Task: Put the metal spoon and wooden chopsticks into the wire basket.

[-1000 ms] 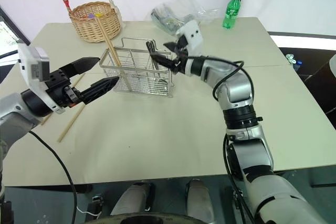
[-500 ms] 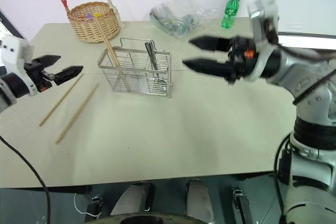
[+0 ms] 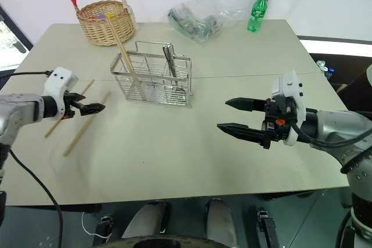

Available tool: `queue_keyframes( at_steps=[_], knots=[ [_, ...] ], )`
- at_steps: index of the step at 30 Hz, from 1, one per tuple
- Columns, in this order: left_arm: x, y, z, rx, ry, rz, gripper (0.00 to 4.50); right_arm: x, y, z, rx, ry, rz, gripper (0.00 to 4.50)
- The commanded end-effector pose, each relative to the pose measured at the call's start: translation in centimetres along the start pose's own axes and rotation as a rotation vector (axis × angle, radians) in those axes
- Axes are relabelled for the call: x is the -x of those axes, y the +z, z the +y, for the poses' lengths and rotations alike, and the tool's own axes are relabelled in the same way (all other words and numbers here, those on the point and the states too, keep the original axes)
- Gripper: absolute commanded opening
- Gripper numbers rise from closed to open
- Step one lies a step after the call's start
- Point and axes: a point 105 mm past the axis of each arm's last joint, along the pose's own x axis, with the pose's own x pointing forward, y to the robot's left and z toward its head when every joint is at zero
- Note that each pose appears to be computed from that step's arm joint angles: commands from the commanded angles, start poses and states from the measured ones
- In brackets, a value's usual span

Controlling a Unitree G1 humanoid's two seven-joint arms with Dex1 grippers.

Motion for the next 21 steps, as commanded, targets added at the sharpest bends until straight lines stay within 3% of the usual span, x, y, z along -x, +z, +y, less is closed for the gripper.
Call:
queue_keyframes(
  at_steps=[1, 16, 19, 21],
  knots=[
    [-0.2, 0.1, 1.0, 0.004, 0.027, 0.031, 4.5, 0.4, 0.9, 0.5, 0.029, -0.019, -0.04, 3.51],
    [-4.0, -2.1, 0.3, -0.063, -0.059, 0.184, 4.5, 0.3, 1.0, 1.2, 0.042, 0.003, -0.049, 3.51],
    [-4.1, -2.1, 0.1, -0.052, -0.082, 0.182, 3.7, 0.3, 1.0, 1.3, 0.043, 0.001, -0.053, 3.57],
    [-4.1, -2.0, 0.0, -0.049, -0.087, 0.176, 2.79, 0.3, 1.0, 1.3, 0.044, 0.0, -0.054, 3.57]
  ],
)
